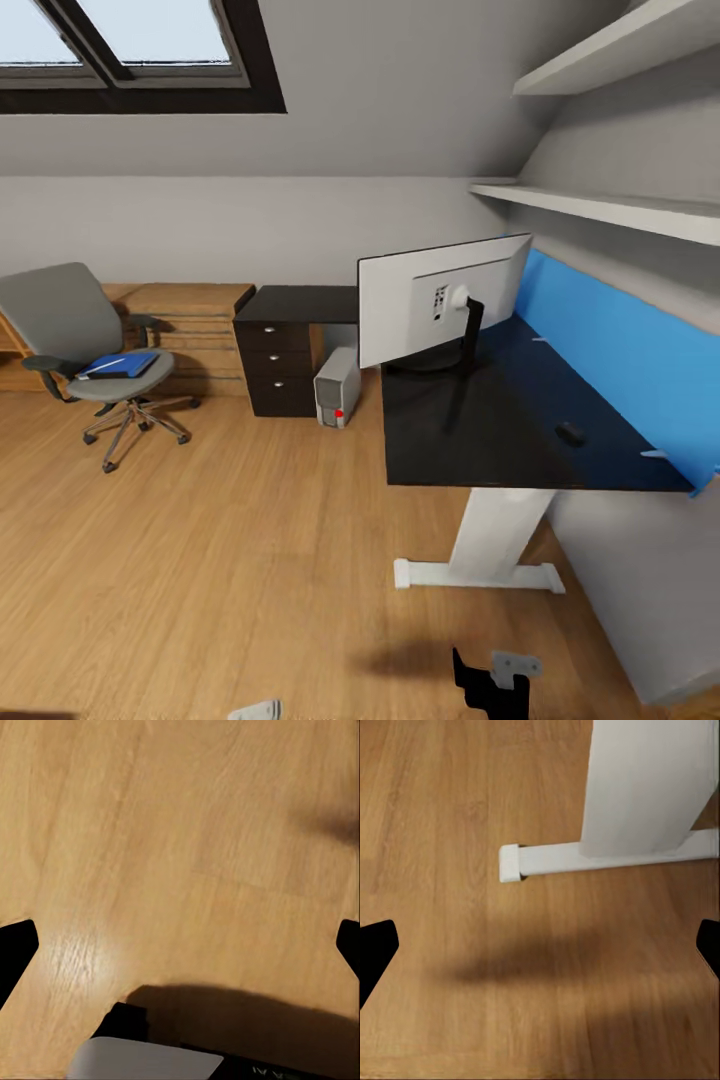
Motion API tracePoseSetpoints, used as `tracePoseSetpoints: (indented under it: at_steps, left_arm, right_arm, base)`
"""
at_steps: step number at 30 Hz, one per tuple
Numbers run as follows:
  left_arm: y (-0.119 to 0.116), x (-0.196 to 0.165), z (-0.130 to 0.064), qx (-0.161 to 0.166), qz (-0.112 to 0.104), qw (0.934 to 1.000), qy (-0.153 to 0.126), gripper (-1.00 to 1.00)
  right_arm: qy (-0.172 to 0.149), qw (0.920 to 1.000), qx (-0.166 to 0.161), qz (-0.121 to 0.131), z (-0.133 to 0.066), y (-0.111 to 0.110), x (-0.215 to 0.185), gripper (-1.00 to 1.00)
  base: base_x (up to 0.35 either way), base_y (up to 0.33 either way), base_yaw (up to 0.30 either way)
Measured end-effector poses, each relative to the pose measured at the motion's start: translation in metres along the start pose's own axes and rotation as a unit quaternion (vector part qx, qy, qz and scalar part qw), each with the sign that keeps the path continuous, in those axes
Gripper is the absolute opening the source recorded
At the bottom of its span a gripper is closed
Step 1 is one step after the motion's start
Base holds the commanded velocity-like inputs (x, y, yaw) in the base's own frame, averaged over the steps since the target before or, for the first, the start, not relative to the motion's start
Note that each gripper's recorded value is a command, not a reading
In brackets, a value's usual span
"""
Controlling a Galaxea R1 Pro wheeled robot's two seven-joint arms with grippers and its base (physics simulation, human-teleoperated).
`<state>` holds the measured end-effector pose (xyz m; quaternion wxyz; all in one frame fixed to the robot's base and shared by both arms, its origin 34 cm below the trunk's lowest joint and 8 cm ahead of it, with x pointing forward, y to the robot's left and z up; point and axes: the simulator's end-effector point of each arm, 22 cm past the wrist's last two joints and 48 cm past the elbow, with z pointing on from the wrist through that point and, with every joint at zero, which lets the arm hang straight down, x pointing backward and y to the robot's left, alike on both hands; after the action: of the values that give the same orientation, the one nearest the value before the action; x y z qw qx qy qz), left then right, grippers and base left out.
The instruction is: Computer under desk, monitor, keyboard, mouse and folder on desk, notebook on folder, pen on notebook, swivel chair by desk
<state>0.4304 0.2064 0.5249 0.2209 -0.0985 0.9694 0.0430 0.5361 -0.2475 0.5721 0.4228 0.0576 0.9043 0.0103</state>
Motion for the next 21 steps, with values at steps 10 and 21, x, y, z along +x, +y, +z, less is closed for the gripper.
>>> tracePoseSetpoints:
  at_steps: [10, 21]
  left_arm:
    - [0.003, 0.001, -0.012, -0.002, 0.001, 1.0000, 0.008, 1.00]
    - [0.005, -0.009, -0.024, -0.003, -0.002, 1.0000, 0.002, 1.00]
  right_arm:
    - [0.009, 1.0000, 0.002, 0.001, -0.010, 0.000, -0.003, 1.00]
    - [0.008, 1.0000, 0.002, 0.000, -0.020, -0.002, -0.013, 1.00]
  base:
    - [-0.217, -0.295, 0.000]
    - [-0.189, -0.261, -0.015]
